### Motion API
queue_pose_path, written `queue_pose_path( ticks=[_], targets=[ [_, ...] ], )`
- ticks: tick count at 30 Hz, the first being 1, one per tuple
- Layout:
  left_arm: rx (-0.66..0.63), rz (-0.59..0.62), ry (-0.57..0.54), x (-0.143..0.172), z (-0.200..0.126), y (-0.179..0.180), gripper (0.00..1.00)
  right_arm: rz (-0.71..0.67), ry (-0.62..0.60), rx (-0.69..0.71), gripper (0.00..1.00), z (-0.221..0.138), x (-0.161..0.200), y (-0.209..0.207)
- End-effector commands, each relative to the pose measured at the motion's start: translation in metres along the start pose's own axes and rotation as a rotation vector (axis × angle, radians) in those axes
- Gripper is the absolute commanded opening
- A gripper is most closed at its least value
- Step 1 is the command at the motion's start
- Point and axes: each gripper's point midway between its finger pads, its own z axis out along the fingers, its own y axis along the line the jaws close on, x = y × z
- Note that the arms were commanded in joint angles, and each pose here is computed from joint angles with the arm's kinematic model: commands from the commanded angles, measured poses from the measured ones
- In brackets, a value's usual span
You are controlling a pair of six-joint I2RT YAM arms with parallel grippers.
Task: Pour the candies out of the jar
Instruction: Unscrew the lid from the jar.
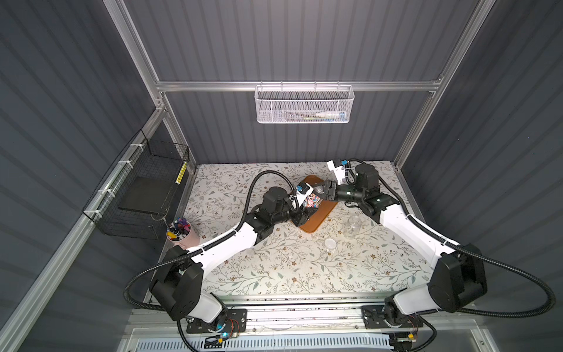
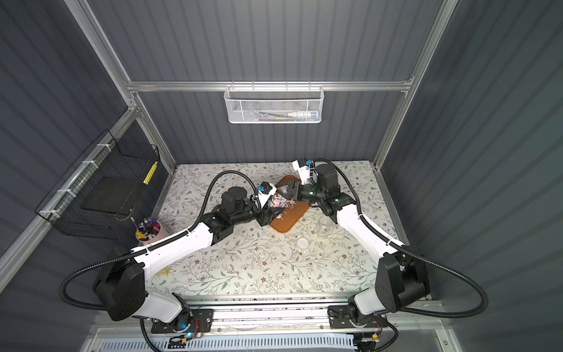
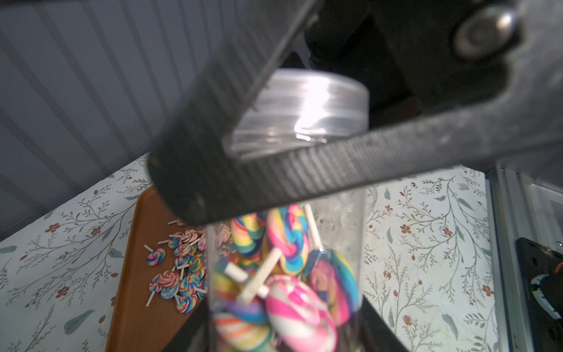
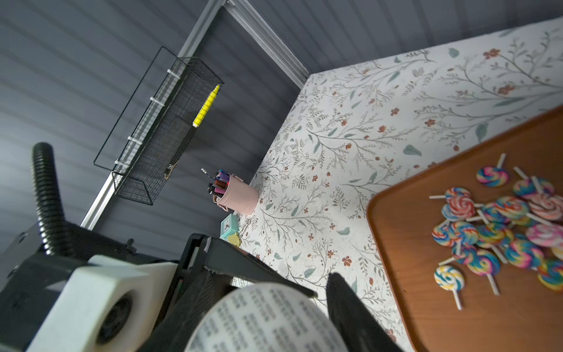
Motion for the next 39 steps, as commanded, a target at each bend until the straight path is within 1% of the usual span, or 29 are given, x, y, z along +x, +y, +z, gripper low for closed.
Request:
queue_pose_path(
  ticks=[1,3,5,6,8,9,10,13,16,18,23,28,31,32,35,37,39],
  targets=[
    [0.243,-0.011,-0.004,0.007,0.003,-0.051,0.0,-0.254,0.018,-0.352,0.41,-0.018,-0.007,0.1],
    [0.244,-0.019,0.0,0.008,0.006,-0.05,0.0,-0.251,0.016,-0.355,0.41,-0.018,-0.007,0.1],
    [0.231,-0.031,0.012,0.011,0.01,-0.047,0.0,-0.233,0.012,-0.33,0.45,-0.016,-0.01,0.096],
    [0.216,-0.037,0.026,0.013,0.012,-0.044,0.0,-0.218,0.011,-0.307,0.48,-0.015,-0.011,0.093],
    [0.169,-0.041,0.052,0.017,0.016,-0.035,0.0,-0.167,0.001,-0.21,0.63,-0.011,-0.017,0.078],
    [0.139,-0.041,0.064,0.02,0.017,-0.031,0.0,-0.136,0.003,-0.152,0.69,-0.009,-0.017,0.068],
    [0.112,-0.04,0.064,0.02,0.017,-0.026,0.0,-0.108,-0.001,-0.097,0.72,-0.007,-0.019,0.058],
    [0.013,-0.038,0.061,0.022,0.015,-0.01,0.0,-0.028,-0.007,0.045,0.77,-0.006,-0.019,0.032],
    [-0.05,-0.037,0.058,0.023,0.013,0.0,0.0,0.039,-0.023,0.12,0.78,-0.007,-0.016,0.015],
    [-0.072,-0.038,0.06,0.023,0.013,0.004,0.0,0.077,-0.032,0.151,0.78,-0.007,-0.014,0.007],
    [-0.104,-0.043,0.063,0.024,0.013,0.009,0.0,0.076,-0.026,0.215,0.72,-0.007,-0.009,0.0],
    [-0.106,-0.046,0.066,0.024,0.014,0.01,0.0,0.049,-0.017,0.291,0.63,-0.008,-0.008,-0.006],
    [-0.106,-0.051,0.067,0.023,0.014,0.01,0.0,0.029,-0.009,0.328,0.55,-0.007,-0.005,-0.009],
    [-0.101,-0.051,0.066,0.023,0.014,0.009,0.0,0.023,-0.008,0.328,0.51,-0.006,-0.005,-0.009],
    [-0.034,-0.047,0.052,0.019,0.013,-0.003,0.0,-0.022,-0.007,0.271,0.44,-0.005,-0.006,0.0],
    [0.046,-0.03,0.043,0.016,0.011,-0.016,0.0,-0.068,0.001,0.167,0.39,-0.003,-0.007,0.016],
    [0.186,-0.029,0.027,0.01,0.007,-0.036,0.0,-0.111,0.015,0.018,0.37,-0.002,-0.008,0.037]
  ],
)
